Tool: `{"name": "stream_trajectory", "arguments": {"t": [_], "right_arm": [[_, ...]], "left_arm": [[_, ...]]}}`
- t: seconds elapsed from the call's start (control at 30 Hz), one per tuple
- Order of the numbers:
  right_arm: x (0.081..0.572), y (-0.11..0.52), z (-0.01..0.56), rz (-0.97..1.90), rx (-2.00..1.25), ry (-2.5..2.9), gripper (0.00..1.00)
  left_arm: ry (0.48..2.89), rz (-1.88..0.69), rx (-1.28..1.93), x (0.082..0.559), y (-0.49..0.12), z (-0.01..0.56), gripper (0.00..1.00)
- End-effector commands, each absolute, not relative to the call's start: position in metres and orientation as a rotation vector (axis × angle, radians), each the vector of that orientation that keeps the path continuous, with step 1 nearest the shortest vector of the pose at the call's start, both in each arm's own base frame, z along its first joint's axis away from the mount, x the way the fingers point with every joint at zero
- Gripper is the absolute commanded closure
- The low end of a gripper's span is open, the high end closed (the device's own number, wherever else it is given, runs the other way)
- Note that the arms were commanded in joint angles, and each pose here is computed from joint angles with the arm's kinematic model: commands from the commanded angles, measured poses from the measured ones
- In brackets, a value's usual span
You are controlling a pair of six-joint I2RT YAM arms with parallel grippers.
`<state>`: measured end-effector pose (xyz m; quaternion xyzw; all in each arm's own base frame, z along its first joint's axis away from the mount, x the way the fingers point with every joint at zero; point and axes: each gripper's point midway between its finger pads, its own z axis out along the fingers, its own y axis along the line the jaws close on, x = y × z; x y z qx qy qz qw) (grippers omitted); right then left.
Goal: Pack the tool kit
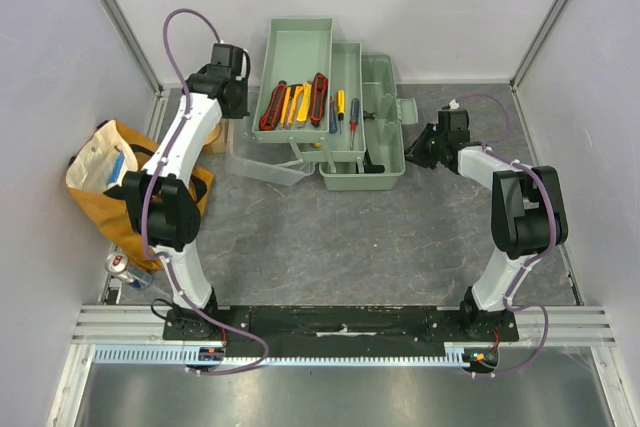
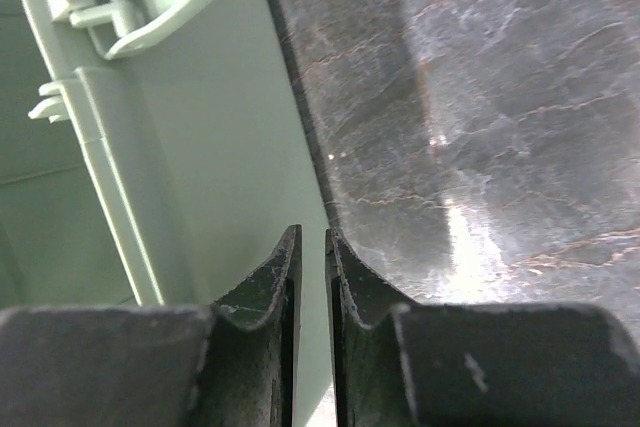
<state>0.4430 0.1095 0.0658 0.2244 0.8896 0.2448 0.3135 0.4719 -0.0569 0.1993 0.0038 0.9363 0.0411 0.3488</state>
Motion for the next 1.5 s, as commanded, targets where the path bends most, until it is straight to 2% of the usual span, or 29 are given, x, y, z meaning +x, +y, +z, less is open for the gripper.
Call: {"name": "stream_trajectory", "arguments": {"t": [0.0, 0.5, 0.7, 0.97, 1.3, 1.37, 1.47], "right_arm": [[0.444, 0.127, 0.075, 0.675, 0.547, 2.318, 0.8], [0.435, 0.206, 0.082, 0.816, 0.401, 2.324, 0.82], [0.435, 0.206, 0.074, 0.797, 0.442, 2.351, 0.86], [0.439, 0.205, 0.07, 0.776, 0.463, 2.359, 0.87], [0.437, 0.205, 0.063, 0.772, 0.485, 2.395, 0.87], [0.438, 0.204, 0.062, 0.769, 0.488, 2.397, 0.87], [0.438, 0.204, 0.059, 0.765, 0.494, 2.406, 0.88]], "left_arm": [[1.975, 0.142, 0.04, 0.487, -0.074, 0.352, 0.98], [1.839, 0.461, 0.186, 0.473, -0.113, 0.397, 0.98], [1.782, 0.581, 0.213, 0.463, -0.139, 0.41, 0.98], [1.74, 0.746, 0.345, 0.458, -0.188, 0.396, 0.98], [1.694, 0.741, 0.418, 0.445, -0.239, 0.391, 0.98], [1.696, 0.733, 0.427, 0.443, -0.246, 0.386, 0.95], [1.689, 0.696, 0.471, 0.437, -0.266, 0.379, 0.85]]}}
